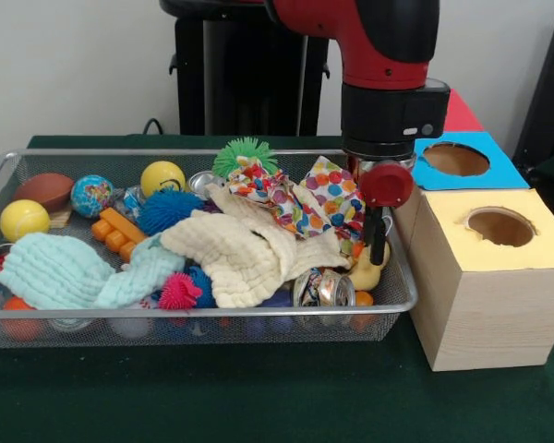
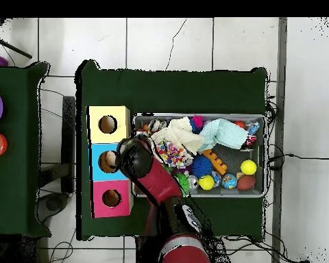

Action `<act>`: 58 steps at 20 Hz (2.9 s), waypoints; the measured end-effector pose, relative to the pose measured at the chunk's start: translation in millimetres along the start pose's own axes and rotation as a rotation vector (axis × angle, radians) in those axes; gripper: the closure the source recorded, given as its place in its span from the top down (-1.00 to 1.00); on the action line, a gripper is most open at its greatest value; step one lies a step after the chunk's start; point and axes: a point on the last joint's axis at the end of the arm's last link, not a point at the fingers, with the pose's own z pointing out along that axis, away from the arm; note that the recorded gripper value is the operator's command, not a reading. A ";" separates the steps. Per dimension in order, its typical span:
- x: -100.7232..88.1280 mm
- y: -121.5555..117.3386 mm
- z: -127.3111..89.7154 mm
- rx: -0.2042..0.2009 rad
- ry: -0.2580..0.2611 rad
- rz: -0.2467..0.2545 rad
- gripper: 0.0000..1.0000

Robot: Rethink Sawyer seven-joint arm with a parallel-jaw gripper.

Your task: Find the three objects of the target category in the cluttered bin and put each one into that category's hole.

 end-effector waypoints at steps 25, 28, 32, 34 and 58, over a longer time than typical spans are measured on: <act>-8.6 -14.4 30.3 0.007 -0.027 -0.007 -1.00; -6.3 -14.6 29.8 0.002 -0.044 -0.005 -1.00; -5.3 -14.5 29.2 0.003 -0.053 0.003 -1.00; -4.6 -14.6 28.8 0.004 -0.058 0.005 -1.00; 6.5 4.2 -87.9 0.086 -0.002 -0.096 -1.00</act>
